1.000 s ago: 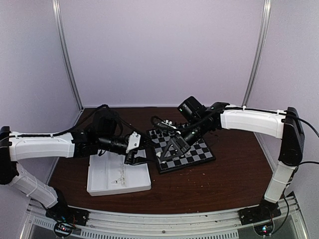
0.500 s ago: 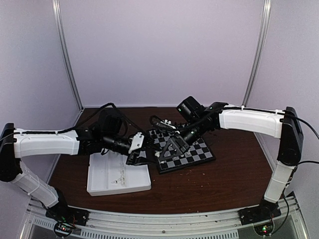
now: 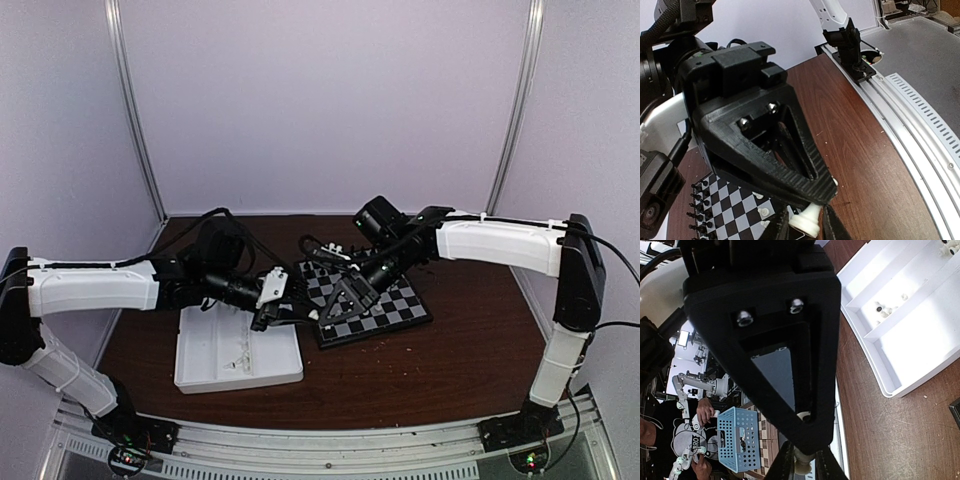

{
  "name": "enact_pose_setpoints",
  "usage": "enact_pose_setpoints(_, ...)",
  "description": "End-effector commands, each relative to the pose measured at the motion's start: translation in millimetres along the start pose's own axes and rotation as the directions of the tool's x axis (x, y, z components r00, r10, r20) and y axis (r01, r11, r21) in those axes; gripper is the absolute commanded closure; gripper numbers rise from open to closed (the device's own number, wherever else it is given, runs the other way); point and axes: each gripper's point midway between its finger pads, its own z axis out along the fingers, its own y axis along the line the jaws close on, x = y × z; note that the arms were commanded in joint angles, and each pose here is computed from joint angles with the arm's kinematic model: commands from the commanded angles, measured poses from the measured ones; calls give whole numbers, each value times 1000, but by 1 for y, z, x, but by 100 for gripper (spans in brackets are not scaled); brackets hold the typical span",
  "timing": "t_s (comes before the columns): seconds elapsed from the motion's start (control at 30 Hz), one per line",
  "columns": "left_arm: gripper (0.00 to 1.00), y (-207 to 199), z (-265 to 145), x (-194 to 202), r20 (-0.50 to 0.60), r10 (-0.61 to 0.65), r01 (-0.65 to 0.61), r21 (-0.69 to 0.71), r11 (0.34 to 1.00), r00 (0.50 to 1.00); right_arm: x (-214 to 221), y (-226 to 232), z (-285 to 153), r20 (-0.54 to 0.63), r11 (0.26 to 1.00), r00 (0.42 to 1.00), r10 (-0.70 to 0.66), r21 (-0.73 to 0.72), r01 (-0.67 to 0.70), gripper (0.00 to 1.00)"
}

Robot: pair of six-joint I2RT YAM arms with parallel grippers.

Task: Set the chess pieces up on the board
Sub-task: Adjust the chess piece on the chessboard.

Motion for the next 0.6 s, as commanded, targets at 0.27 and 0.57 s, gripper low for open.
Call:
enact_pose_setpoints(0.27,74,5,-2,0,1,13,-13,-19,1000,1000,-18,11,0,38,997,997,-64,-30,65,85)
enact_pose_setpoints(0.57,94,13,-3,1,7,2,-2,-62,998,1000,-22,9,-1,68,998,995,-69,-7,70,80)
